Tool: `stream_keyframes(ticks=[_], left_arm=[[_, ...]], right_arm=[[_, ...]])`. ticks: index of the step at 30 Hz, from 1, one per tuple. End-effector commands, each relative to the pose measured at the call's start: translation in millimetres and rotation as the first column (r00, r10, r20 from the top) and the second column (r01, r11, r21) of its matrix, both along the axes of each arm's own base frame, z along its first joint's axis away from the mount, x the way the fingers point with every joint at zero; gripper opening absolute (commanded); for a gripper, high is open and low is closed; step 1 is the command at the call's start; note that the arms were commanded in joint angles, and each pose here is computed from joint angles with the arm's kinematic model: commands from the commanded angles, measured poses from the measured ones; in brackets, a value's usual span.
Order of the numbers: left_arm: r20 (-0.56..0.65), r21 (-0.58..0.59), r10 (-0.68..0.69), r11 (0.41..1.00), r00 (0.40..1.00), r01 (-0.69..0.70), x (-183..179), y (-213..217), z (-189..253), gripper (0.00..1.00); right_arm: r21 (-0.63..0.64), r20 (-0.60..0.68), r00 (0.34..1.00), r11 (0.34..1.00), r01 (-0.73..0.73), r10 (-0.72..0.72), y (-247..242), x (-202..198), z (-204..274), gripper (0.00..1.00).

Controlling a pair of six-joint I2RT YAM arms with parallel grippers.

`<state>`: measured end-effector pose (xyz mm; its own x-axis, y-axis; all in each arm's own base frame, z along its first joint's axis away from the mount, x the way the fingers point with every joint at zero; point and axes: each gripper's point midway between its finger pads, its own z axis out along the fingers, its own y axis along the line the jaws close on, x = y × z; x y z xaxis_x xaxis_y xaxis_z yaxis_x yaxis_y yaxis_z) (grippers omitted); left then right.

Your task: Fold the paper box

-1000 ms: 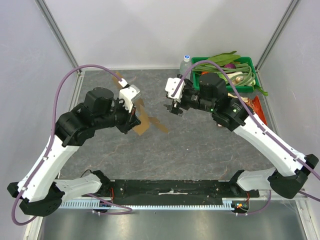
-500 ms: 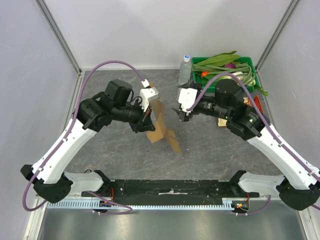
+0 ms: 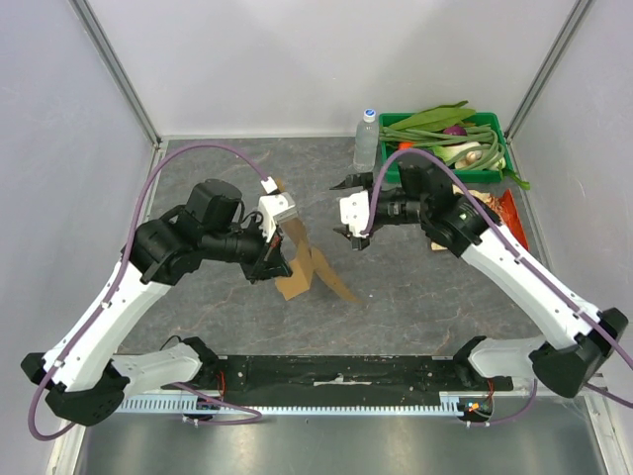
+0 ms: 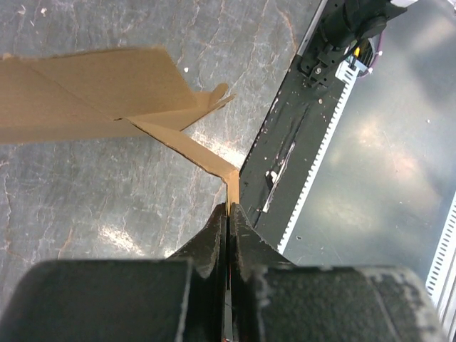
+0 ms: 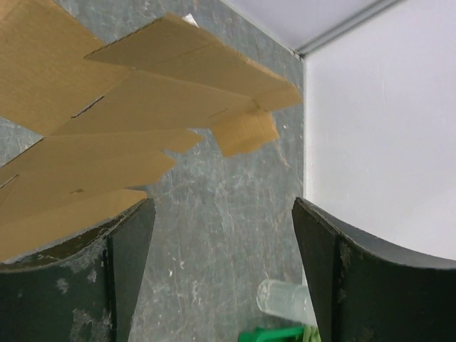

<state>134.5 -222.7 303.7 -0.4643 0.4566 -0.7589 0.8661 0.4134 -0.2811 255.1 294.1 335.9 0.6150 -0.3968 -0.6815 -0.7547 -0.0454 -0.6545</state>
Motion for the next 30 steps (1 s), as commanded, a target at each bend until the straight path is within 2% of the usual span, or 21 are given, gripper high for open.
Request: stream_keyframes(ticks=[1, 3, 5, 8, 10, 11, 12, 13, 14, 16, 17, 18, 20, 21, 22, 23, 25, 27, 28, 30], left_arm=[[0.029, -0.025, 0.063, 0.998, 0.998, -0.062, 2.5, 6.1, 4.1, 0.02], [0.034, -0.043, 0.121, 0.992, 0.992, -0.119, 8.8, 6.6, 8.7, 0.02], [0.034, -0.058, 0.131, 0.99, 0.991, -0.129, 10.8, 4.5, 11.6, 0.02], [0.045, -0.083, 0.144, 0.987, 0.989, -0.14, 16.9, -0.6, 16.3, 0.02], [0.056, -0.107, 0.151, 0.984, 0.987, -0.144, 21.6, -4.5, 20.9, 0.02], [0.057, -0.116, 0.158, 0.982, 0.986, -0.151, 23.4, -6.1, 23.2, 0.02], [0.055, -0.114, 0.163, 0.981, 0.985, -0.156, 26.6, -8.0, 23.2, 0.02], [0.068, -0.121, 0.169, 0.98, 0.983, -0.16, 30.9, -10.0, 28.2, 0.02], [0.068, -0.123, 0.175, 0.978, 0.982, -0.166, 33.8, -11.7, 30.6, 0.02], [0.068, -0.12, 0.183, 0.977, 0.981, -0.174, 43.3, -18.3, 35.5, 0.02], [0.069, -0.119, 0.18, 0.978, 0.981, -0.172, 46.7, -21.3, 36.8, 0.02], [0.066, -0.117, 0.181, 0.978, 0.981, -0.173, 50.8, -24.9, 38.1, 0.02], [0.053, -0.109, 0.176, 0.979, 0.983, -0.17, 62.8, -36.5, 40.7, 0.02], [0.05, -0.114, 0.166, 0.981, 0.985, -0.159, 65.9, -41.3, 43.1, 0.02], [0.047, -0.139, 0.134, 0.982, 0.99, -0.127, 64.9, -48.3, 53.3, 0.02], [0.018, -0.122, 0.116, 0.986, 0.993, -0.113, 72.3, -58.7, 45.6, 0.02], [-0.007, -0.158, 0.056, 0.986, 0.998, -0.057, 71.9, -74.5, 60.3, 0.02], [-0.074, -0.144, 0.009, 0.989, 0.997, -0.02, 73.8, -92.6, 51.9, 0.02], [-0.067, -0.166, -0.021, 0.986, 0.998, 0.01, 70.7, -99.1, 62.3, 0.02], [-0.078, -0.133, -0.061, 0.99, 0.995, 0.05, 63.9, -111.8, 53.7, 0.02]], right_arm=[[0.058, 0.028, 0.993, 0.992, -0.113, 0.112, 18.7, -4.5, 25.8, 0.85], [0.091, -0.067, 0.995, 0.994, -0.062, 0.068, 19.9, -2.9, 24.9, 0.86], [0.124, -0.223, 0.973, 0.988, 0.095, -0.065, 15.0, 6.8, 15.9, 0.87], [0.093, -0.291, 0.936, 0.969, 0.231, -0.196, 1.6, 14.5, -9.3, 0.81], [0.122, -0.376, 0.886, 0.933, 0.337, -0.271, -0.3, 16.6, -36.9, 0.8], [0.176, -0.39, 0.876, 0.91, 0.375, -0.285, -5.5, 11.8, -30.8, 0.8], [0.203, -0.472, 0.83, 0.879, 0.431, -0.298, -5.7, 6.9, -37.1, 0.8], [0.243, -0.48, 0.813, 0.841, 0.484, -0.329, -13.3, 6.6, -45.6, 0.8], [0.242, -0.514, 0.785, 0.82, 0.519, -0.345, -16.3, 4.0, -54.4, 0.79], [0.269, -0.545, 0.775, 0.809, 0.523, -0.32, -9.8, -12.8, -60.1, 0.77], [0.278, -0.553, 0.754, 0.775, 0.567, -0.354, -12.5, -11.4, -60.4, 0.76], [0.29, -0.559, 0.76, 0.781, 0.553, -0.33, -4.1, -23.3, -59.5, 0.77], [0.328, -0.609, 0.73, 0.739, 0.588, -0.311, -0.6, -30.6, -58.3, 0.75], [0.336, -0.625, 0.728, 0.745, 0.576, -0.282, 7.7, -41.4, -58.9, 0.73], [0.349, -0.655, 0.707, 0.724, 0.595, -0.266, 10.7, -43.5, -60.7, 0.73], [0.355, -0.666, 0.702, 0.721, 0.595, -0.251, 14.3, -47.5, -61.2, 0.72], [0.37, -0.672, 0.702, 0.714, 0.594, -0.236, 21.8, -57.8, -63.7, 0.72], [0.384, -0.68, 0.702, 0.711, 0.588, -0.213, 25.9, -66.3, -63.1, 0.72], [0.4, -0.684, 0.703, 0.704, 0.587, -0.197, 25.5, -68.6, -60.9, 0.72], [0.416, -0.691, 0.702, 0.7, 0.58, -0.171, 23.2, -74.3, -55.1, 0.72]])
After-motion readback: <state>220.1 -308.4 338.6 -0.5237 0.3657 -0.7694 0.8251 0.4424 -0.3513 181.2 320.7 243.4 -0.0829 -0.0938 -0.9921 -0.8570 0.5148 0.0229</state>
